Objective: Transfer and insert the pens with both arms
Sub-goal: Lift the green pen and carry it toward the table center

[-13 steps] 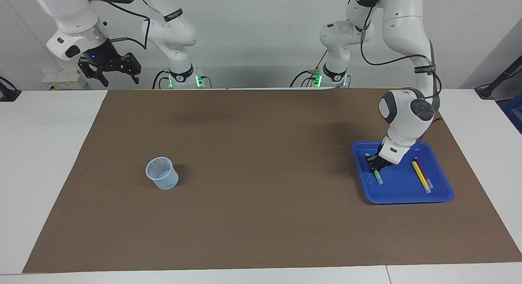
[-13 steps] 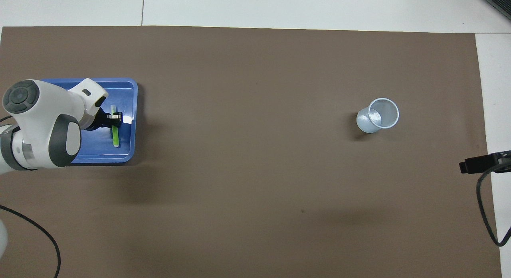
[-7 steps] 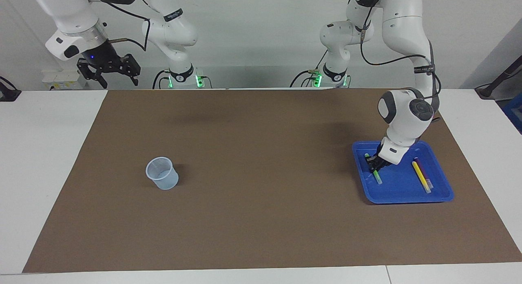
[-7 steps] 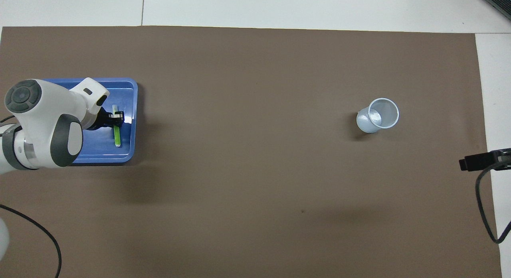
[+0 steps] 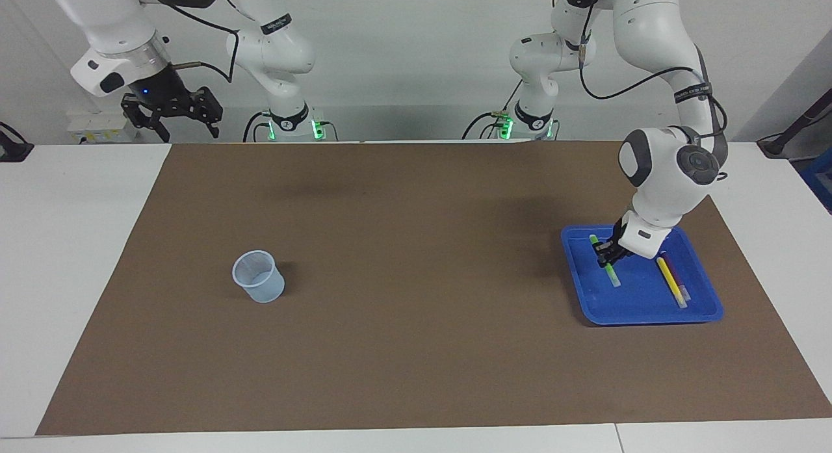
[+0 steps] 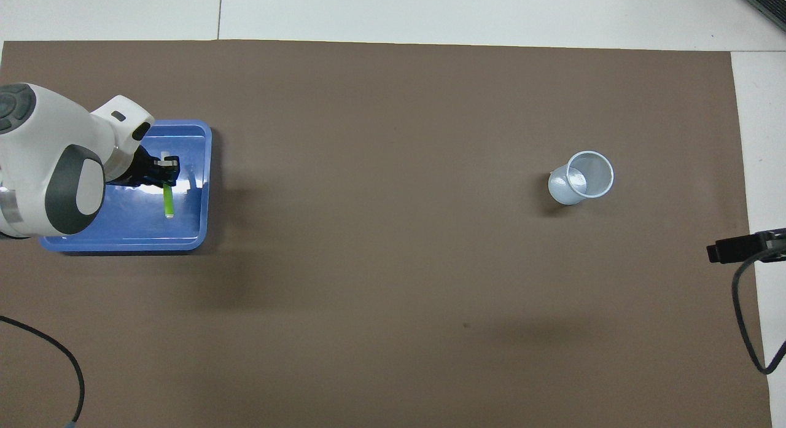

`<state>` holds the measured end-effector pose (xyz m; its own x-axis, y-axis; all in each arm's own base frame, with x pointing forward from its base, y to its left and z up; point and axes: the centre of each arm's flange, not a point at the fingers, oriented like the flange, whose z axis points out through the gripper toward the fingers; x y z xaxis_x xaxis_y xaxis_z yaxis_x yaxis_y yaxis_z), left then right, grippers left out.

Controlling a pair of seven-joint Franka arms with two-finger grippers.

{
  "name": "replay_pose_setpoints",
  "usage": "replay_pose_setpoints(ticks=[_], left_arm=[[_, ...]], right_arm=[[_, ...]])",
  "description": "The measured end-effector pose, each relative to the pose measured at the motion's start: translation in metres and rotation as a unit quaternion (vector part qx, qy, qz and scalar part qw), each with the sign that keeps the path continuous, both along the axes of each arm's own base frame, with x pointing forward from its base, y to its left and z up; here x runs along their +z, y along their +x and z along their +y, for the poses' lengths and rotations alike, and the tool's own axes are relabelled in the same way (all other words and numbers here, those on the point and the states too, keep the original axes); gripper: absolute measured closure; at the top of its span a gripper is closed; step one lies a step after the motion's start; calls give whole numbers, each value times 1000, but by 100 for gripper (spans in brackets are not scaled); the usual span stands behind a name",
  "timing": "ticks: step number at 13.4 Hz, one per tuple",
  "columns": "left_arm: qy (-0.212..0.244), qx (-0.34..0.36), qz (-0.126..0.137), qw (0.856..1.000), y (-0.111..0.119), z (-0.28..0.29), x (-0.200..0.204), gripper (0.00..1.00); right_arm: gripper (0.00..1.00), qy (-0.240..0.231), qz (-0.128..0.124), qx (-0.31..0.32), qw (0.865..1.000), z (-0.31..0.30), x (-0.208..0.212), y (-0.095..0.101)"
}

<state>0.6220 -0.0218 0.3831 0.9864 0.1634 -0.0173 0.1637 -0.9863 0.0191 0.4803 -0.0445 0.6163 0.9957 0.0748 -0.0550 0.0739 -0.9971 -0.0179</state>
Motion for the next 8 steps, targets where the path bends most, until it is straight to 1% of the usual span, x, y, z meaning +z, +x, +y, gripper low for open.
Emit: replay_pose_setpoints(ticks=[3,8], left_arm=[[1,64,6,998,-4,-12,22,83],[-9,157,15,987,-21,-80,49,83]], right_arm=[[0,0,-2,0,1000,0,0,1],[0,-1,-5,0,1000,0,0,1]])
